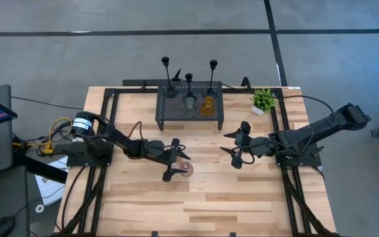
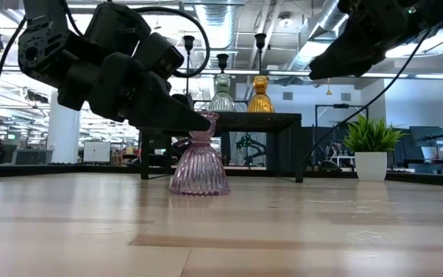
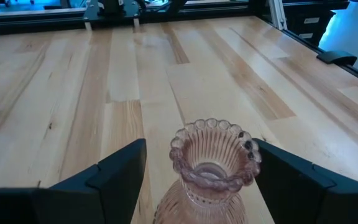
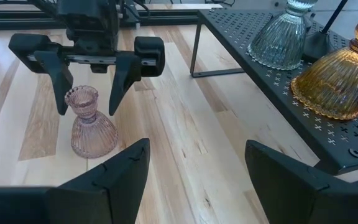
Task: Pick & Place candle stick holders
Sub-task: Put the pink glass candle holder on the shelf
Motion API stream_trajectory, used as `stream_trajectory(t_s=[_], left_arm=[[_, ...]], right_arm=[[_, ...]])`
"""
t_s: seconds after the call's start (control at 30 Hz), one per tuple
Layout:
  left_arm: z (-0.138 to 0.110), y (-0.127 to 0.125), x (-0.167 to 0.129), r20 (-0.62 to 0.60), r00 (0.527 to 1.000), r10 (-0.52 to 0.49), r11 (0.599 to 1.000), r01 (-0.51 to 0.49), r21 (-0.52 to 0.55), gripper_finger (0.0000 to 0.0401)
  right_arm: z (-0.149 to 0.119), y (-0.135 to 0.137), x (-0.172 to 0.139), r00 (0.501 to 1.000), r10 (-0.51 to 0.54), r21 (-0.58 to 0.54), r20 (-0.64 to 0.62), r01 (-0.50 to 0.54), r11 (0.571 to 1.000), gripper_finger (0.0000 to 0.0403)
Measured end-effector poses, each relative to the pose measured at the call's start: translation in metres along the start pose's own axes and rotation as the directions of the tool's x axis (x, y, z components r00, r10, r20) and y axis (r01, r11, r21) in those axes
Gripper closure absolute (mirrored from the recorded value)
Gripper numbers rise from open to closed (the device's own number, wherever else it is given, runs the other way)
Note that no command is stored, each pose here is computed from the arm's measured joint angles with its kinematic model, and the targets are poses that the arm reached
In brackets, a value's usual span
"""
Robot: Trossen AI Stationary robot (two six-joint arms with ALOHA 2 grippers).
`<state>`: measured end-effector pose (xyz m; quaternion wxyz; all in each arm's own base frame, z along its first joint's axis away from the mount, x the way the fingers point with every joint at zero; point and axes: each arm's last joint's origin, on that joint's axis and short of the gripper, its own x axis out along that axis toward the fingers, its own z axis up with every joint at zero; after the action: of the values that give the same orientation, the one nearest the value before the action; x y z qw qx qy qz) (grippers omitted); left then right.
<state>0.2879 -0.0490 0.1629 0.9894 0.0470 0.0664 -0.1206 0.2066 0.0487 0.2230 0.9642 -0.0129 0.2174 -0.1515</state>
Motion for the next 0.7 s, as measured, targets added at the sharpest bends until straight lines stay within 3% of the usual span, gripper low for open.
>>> stream_trajectory(t_s=[0.47,0.7], left_arm=[[-0.0001,0.0,0.0,-0.001,1.0,0.0,1.0,0.0,-0.027,0.0122],[-0.0001,-0.0001,0.0,-0.001,1.0,-0.001,1.0,0.001,-0.027,0.0167]], right_arm=[[0.0,0.0,0.0,1.0,0.0,0.0,0.0,0.0,1.0,0.0148],[0.0,0.0,0.0,1.0,0.0,0.0,0.0,0.0,1.0,0.0148]])
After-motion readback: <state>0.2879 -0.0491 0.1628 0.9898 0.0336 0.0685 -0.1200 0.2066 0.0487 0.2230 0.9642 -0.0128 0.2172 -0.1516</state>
